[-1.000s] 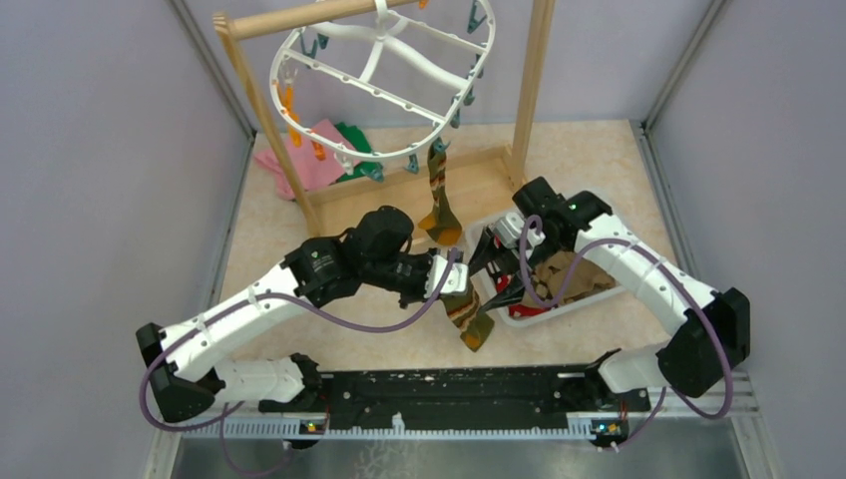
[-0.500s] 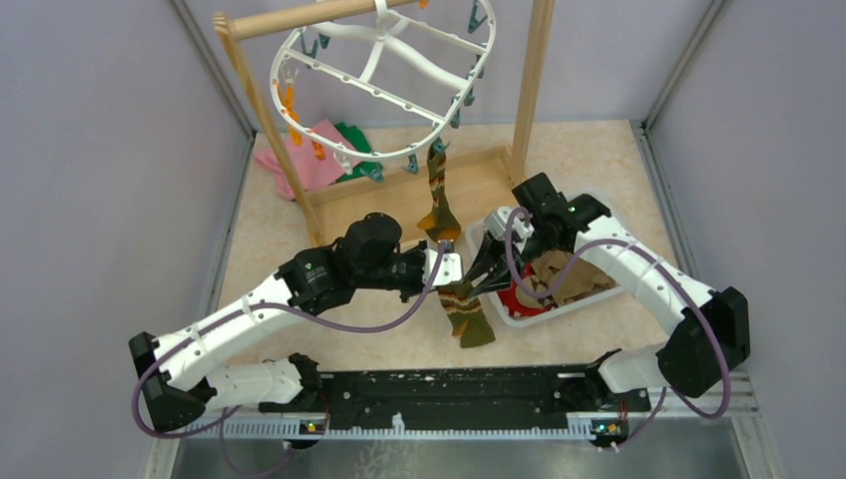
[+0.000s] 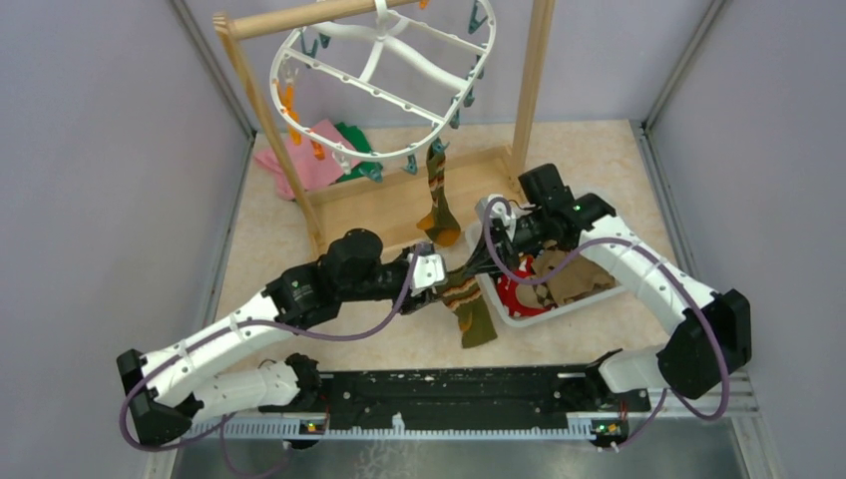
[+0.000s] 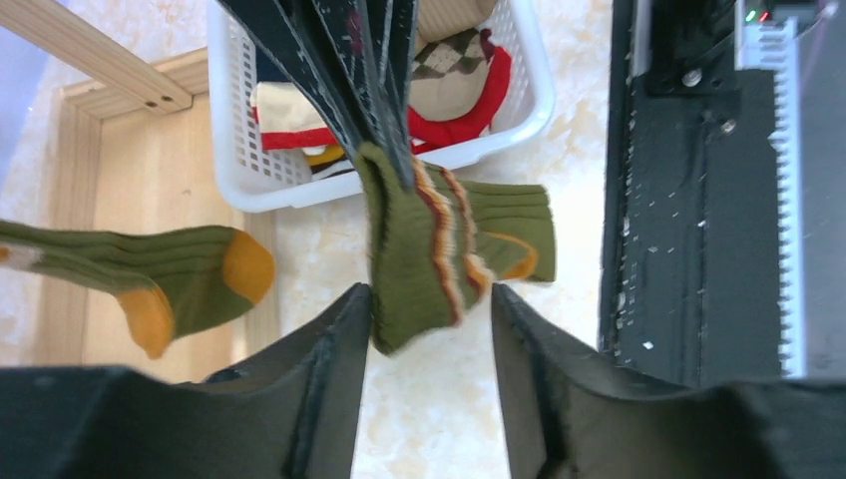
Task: Clip the socks to the hanger
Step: Pick up the sock from the bin.
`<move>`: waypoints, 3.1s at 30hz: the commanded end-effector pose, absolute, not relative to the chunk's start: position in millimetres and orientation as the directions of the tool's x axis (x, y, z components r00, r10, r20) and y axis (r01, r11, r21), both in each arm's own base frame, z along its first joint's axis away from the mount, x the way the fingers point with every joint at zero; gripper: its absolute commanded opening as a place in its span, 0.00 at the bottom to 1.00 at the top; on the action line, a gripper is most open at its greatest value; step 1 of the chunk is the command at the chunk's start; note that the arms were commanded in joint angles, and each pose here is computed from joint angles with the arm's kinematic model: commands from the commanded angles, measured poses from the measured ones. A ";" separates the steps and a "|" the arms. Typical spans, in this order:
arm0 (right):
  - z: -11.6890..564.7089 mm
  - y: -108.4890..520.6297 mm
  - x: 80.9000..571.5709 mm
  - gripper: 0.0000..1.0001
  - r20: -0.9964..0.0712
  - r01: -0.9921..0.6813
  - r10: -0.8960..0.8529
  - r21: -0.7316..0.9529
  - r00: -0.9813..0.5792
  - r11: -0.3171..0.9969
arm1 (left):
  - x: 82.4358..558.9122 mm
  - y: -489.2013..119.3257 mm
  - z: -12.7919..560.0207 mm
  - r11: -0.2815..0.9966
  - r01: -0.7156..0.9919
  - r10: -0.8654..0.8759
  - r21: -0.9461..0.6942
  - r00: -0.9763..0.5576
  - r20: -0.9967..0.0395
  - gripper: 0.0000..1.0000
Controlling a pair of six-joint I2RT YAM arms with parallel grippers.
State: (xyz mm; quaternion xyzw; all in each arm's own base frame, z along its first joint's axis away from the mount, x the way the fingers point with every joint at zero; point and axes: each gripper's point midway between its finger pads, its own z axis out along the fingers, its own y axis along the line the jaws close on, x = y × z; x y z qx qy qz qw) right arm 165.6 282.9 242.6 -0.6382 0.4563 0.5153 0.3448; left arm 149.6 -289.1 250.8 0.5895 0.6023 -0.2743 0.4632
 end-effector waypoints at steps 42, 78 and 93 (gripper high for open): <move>277.4 269.7 173.9 0.00 -0.972 -0.953 -0.180 -0.093 0.149 -0.287 | 211.7 -220.8 382.0 0.543 0.805 -0.425 0.240 0.510 -0.748 0.83; 272.2 269.0 172.4 0.00 -0.973 -0.951 -0.185 -0.079 0.139 -0.299 | 235.3 -230.0 357.2 0.446 0.880 -0.465 0.162 0.382 -0.799 0.61; 277.8 273.3 183.9 0.00 -0.966 -0.954 -0.199 -0.102 0.163 -0.283 | 169.4 -232.1 286.6 0.232 0.972 -0.356 0.045 0.128 -0.926 0.81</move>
